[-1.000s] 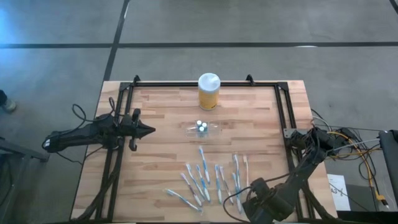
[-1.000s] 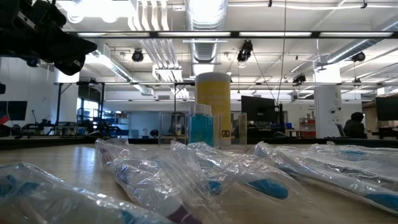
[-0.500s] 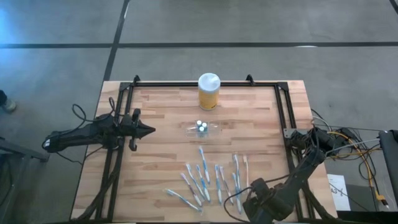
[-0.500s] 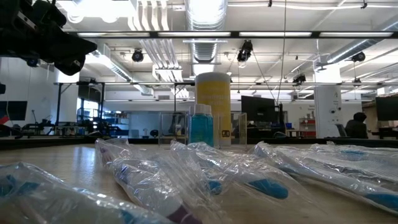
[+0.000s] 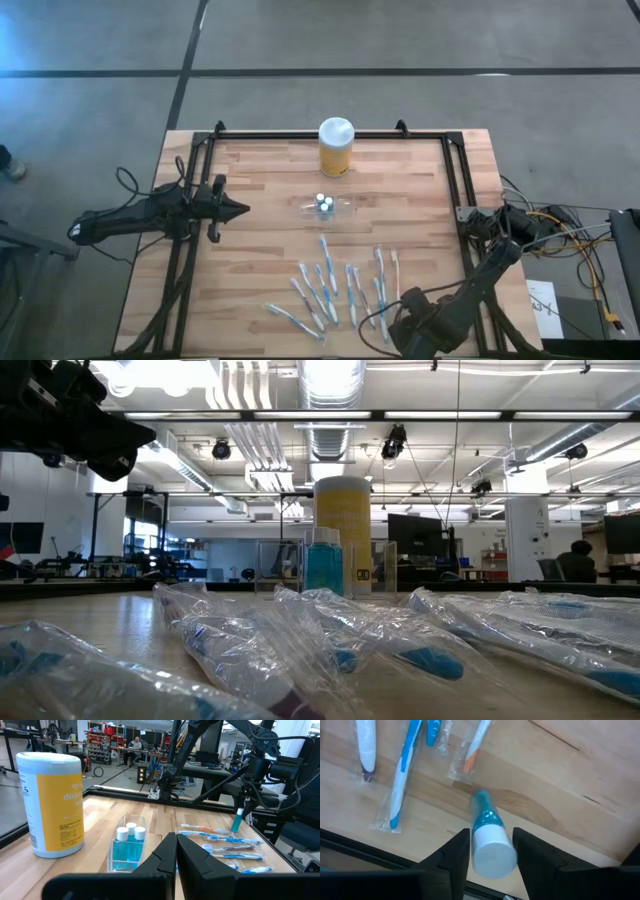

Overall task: Pick & Place toothbrushing station
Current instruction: Put the blue mouthwash into the transparent organizer

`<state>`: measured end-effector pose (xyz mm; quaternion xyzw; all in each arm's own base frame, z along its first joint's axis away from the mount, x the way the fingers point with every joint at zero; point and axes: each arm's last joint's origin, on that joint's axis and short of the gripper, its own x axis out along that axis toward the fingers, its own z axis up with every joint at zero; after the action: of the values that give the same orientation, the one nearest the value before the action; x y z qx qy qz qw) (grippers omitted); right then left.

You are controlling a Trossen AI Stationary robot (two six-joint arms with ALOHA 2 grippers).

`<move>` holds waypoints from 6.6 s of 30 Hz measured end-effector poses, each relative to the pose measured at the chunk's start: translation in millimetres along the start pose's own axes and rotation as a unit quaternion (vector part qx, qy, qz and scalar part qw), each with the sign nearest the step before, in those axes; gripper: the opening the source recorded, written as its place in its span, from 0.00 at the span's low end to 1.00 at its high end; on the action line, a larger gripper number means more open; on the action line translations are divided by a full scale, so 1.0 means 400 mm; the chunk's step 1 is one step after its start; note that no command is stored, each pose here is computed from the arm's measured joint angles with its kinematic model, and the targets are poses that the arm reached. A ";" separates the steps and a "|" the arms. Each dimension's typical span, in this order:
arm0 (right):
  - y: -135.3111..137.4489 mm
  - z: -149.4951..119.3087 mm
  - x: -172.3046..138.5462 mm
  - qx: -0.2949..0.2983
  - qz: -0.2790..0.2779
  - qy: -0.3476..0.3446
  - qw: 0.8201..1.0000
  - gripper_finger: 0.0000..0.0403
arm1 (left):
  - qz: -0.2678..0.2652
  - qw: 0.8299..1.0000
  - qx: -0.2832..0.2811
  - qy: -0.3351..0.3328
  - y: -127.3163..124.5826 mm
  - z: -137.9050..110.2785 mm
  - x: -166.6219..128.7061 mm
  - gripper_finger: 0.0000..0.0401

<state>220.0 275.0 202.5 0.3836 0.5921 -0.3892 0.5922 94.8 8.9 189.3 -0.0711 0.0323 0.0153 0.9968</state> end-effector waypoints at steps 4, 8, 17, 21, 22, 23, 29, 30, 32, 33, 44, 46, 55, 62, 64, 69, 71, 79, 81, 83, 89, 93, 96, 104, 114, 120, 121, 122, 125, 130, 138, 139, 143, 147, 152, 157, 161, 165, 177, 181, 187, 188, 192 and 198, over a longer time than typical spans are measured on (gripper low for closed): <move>0.001 -0.001 0.000 -0.005 0.002 0.001 1.000 0.30 | 0.000 1.000 0.000 0.000 0.000 0.000 0.000 0.03; 0.001 0.000 0.000 -0.010 0.002 0.001 1.000 0.26 | 0.000 1.000 0.000 0.000 0.000 0.000 0.000 0.03; -0.004 0.005 -0.019 -0.019 0.015 -0.003 1.000 0.22 | 0.000 1.000 0.000 0.000 0.000 0.000 0.000 0.03; -0.008 0.019 -0.049 -0.024 0.048 -0.029 0.998 0.22 | 0.000 1.000 0.000 0.000 0.000 0.000 0.000 0.03; -0.009 0.026 -0.060 -0.028 0.060 -0.039 0.997 0.22 | 0.000 1.000 0.000 0.000 0.000 0.000 0.000 0.03; -0.010 0.034 -0.070 -0.034 0.069 -0.047 0.996 0.22 | 0.000 1.000 0.000 -0.001 0.000 0.000 0.000 0.03; -0.011 0.107 -0.140 -0.076 0.121 -0.099 0.985 0.22 | -0.001 1.000 0.001 -0.009 -0.001 0.004 0.000 0.03; -0.011 0.124 -0.152 -0.084 0.129 -0.110 0.982 0.22 | -0.001 1.000 0.001 -0.011 -0.001 0.005 0.000 0.03; -0.010 0.163 -0.174 -0.099 0.139 -0.127 0.977 0.22 | -0.002 1.000 0.002 -0.013 -0.001 0.006 0.000 0.03; -0.009 0.185 -0.184 -0.108 0.140 -0.132 0.975 0.22 | -0.002 1.000 0.003 -0.013 -0.001 0.006 0.000 0.03; -0.017 0.463 -0.267 -0.235 0.148 -0.186 0.942 0.22 | -0.001 1.000 0.003 -0.012 -0.001 0.006 0.000 0.03; -0.028 0.516 -0.273 -0.248 0.142 -0.186 0.940 0.22 | 0.000 1.000 0.003 -0.012 -0.001 0.006 0.000 0.03; -0.047 0.698 -0.278 -0.340 0.174 -0.189 0.905 0.22 | 0.004 1.000 0.006 -0.011 0.000 0.005 0.000 0.03; -0.070 0.773 -0.338 -0.390 0.177 -0.251 0.868 0.22 | 0.016 1.000 -0.012 -0.014 0.002 0.006 0.000 0.03; -0.075 0.787 -0.363 -0.405 0.176 -0.269 0.856 0.22 | 0.025 0.999 -0.019 -0.015 0.003 0.006 0.000 0.03; -0.096 0.823 -0.403 -0.413 0.165 -0.288 0.848 0.22 | 0.032 0.999 -0.010 -0.016 0.004 0.006 0.000 0.03; -0.101 0.830 -0.405 -0.425 0.158 -0.294 0.841 0.22 | 0.034 0.999 0.006 -0.016 0.004 0.006 0.000 0.03; -0.075 0.836 -0.375 -0.462 0.146 -0.278 0.829 0.22 | 0.034 0.999 0.013 -0.022 0.003 0.016 -0.003 0.02; -0.069 0.837 -0.364 -0.468 0.138 -0.269 0.830 0.22 | 0.034 0.999 0.013 -0.021 0.003 0.015 -0.003 0.04; -0.058 0.837 -0.351 -0.486 0.132 -0.261 0.823 0.22 | 0.035 0.999 0.013 -0.015 0.004 0.009 -0.001 0.05; -0.060 0.836 -0.348 -0.554 0.099 -0.244 0.790 0.22 | 0.041 0.999 0.018 0.001 0.006 -0.001 0.000 0.06; -0.062 0.834 -0.356 -0.591 0.086 -0.245 0.764 0.22 | 0.051 0.999 0.016 -0.002 0.007 0.000 0.000 0.06; -0.064 0.832 -0.356 -0.624 0.075 -0.239 0.741 0.22 | 0.063 0.998 0.015 -0.002 0.009 -0.001 0.000 0.06; -0.066 0.832 -0.353 -0.694 0.048 -0.238 0.677 0.22 | 0.076 0.997 0.015 -0.004 0.011 -0.001 -0.001 0.06; -0.040 0.848 -0.314 -0.760 0.021 -0.221 0.610 0.22 | 0.076 0.997 0.015 -0.003 0.011 -0.001 0.000 0.06; 0.005 0.877 -0.239 -0.796 -0.021 -0.184 0.576 0.22 | 0.077 0.997 0.015 0.002 0.012 -0.004 0.000 0.06; 0.011 0.881 -0.230 -0.799 -0.022 -0.180 0.574 0.22 | 0.077 0.997 0.016 0.003 0.012 -0.004 0.000 0.06; 0.017 0.884 -0.225 -0.800 -0.022 -0.178 0.572 0.22 | 0.077 0.997 0.016 0.003 0.012 -0.004 0.000 0.06; 0.034 0.893 -0.216 -0.804 -0.023 -0.174 0.567 0.22 | 0.077 0.997 0.018 0.004 0.012 -0.005 0.000 0.06; 0.049 0.898 -0.211 -0.815 -0.026 -0.173 0.553 0.22 | 0.077 0.997 0.018 0.011 0.012 -0.008 0.000 0.06; 0.061 0.898 -0.193 -0.823 -0.028 -0.161 0.545 0.22 | 0.079 0.996 0.018 0.026 0.013 -0.016 0.000 0.06; 0.064 0.898 -0.189 -0.823 -0.028 -0.159 0.544 0.22 | 0.079 0.996 0.018 0.026 0.013 -0.016 0.000 0.06; 0.071 0.900 -0.176 -0.825 -0.031 -0.152 0.543 0.22 | 0.079 0.996 0.022 0.026 0.013 -0.015 0.000 0.06; 0.072 0.901 -0.175 -0.826 -0.033 -0.155 0.541 0.22 | 0.079 0.996 0.023 0.026 0.013 -0.016 0.000 0.06; 0.071 0.902 -0.196 -0.821 -0.039 -0.166 0.544 0.22 | 0.079 0.996 0.026 0.027 0.013 -0.016 0.000 0.06; 0.069 0.896 -0.222 -0.818 -0.036 -0.166 0.549 0.22 | 0.079 0.996 0.026 0.027 0.013 -0.016 0.000 0.06; 0.070 0.885 -0.228 -0.822 -0.036 -0.161 0.544 0.22 | 0.078 0.996 0.026 0.027 0.013 -0.016 0.000 0.06; 0.075 0.878 -0.224 -0.827 -0.036 -0.160 0.538 0.22 | 0.079 0.996 0.026 0.027 0.013 -0.017 0.000 0.06; 0.107 0.884 -0.162 -0.857 -0.107 -0.130 0.486 0.22 | 0.079 0.996 0.026 0.028 0.013 -0.017 0.000 0.06; 0.114 0.890 -0.141 -0.859 -0.126 -0.117 0.482 0.22 | 0.079 0.996 0.026 0.031 0.014 -0.019 0.000 0.06; 0.114 0.888 -0.138 -0.867 -0.127 -0.112 0.468 0.22 | 0.079 0.996 0.026 0.034 0.014 -0.024 0.001 0.06; 0.113 0.887 -0.139 -0.868 -0.127 -0.111 0.468 0.22 | 0.079 0.996 0.026 0.035 0.015 -0.026 0.002 0.06; 0.109 0.884 -0.144 -0.872 -0.126 -0.100 0.461 0.22 | 0.079 0.996 0.028 0.037 0.015 -0.029 0.003 0.06; 0.112 0.886 -0.139 -0.883 -0.124 -0.099 0.442 0.22 | 0.079 0.996 0.028 0.036 0.015 -0.029 0.003 0.06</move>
<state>403.9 -30.8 259.3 -0.4650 0.5943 0.2391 0.6111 94.9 13.3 177.0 -0.0412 0.0738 0.0909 0.9923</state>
